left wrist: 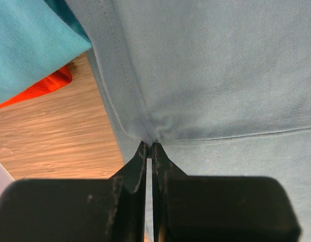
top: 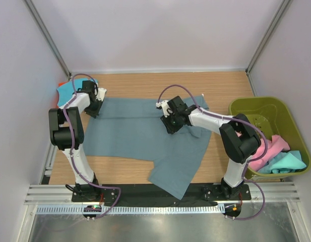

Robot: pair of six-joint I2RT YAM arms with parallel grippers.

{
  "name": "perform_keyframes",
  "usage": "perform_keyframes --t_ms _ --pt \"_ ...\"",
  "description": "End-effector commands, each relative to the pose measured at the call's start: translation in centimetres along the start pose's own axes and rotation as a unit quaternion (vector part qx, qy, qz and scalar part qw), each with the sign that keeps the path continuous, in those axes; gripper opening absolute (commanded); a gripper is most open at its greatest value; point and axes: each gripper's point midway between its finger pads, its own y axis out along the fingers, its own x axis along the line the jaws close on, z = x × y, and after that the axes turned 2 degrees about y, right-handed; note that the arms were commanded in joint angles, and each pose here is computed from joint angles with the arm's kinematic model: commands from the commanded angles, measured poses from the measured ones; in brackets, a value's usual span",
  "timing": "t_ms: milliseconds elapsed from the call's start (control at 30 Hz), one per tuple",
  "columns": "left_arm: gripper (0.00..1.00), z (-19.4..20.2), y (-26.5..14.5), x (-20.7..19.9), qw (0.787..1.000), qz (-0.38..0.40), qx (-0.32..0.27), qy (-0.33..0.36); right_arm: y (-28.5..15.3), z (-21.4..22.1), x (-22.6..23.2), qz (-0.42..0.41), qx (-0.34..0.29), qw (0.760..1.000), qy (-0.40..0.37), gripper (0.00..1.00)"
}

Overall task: Fold and stack the t-shirts
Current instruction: Fold the tshirt

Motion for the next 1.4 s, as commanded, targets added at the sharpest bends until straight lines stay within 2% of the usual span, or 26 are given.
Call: perform_keyframes --t_ms 0,367,467,567,600,700,900,1033,1133,1267,1367 --pt "0.0 -1.3 -0.6 0.7 1.0 -0.004 -0.029 -0.008 0.2 -1.2 -0.2 0.003 -0.019 1.0 -0.011 0.36" --pt "0.0 -1.1 -0.4 0.6 1.0 -0.005 -0.027 -0.009 1.1 -0.2 0.0 -0.007 -0.001 1.0 -0.013 0.31" --pt "0.0 -1.2 -0.4 0.6 1.0 -0.005 -0.027 -0.008 1.3 -0.2 0.1 -0.013 0.0 1.0 -0.014 0.27" --pt "0.0 -1.2 -0.4 0.6 1.0 -0.006 -0.028 -0.008 1.3 -0.3 0.1 -0.013 -0.003 1.0 -0.014 0.19" --pt "0.0 -1.2 -0.4 0.7 1.0 -0.006 -0.028 -0.008 1.2 -0.5 0.0 -0.012 -0.006 1.0 -0.016 0.13" --pt "0.0 -1.1 -0.5 0.6 1.0 -0.006 -0.027 -0.008 0.2 -1.3 0.1 -0.01 -0.011 1.0 -0.017 0.08" --pt "0.0 -1.4 -0.6 0.7 0.999 -0.007 -0.031 -0.012 -1.8 -3.0 1.9 -0.045 -0.031 0.998 0.004 0.08" --pt "0.0 -1.5 -0.8 0.7 0.999 -0.006 -0.034 -0.013 -1.7 -2.6 3.1 -0.067 -0.027 0.997 0.007 0.08" --pt "0.0 -1.4 -1.0 0.7 0.999 -0.007 -0.034 -0.012 -1.5 -2.4 3.7 -0.076 -0.024 0.997 0.009 0.11" --pt "0.0 -1.4 -1.0 0.7 0.999 -0.008 -0.034 -0.012 -1.6 -3.0 3.7 -0.075 -0.032 0.997 0.01 0.22" --pt "0.0 -1.7 -1.1 0.8 0.999 -0.008 -0.038 -0.012 -1.8 -3.8 3.1 -0.055 -0.044 0.997 0.018 0.44"
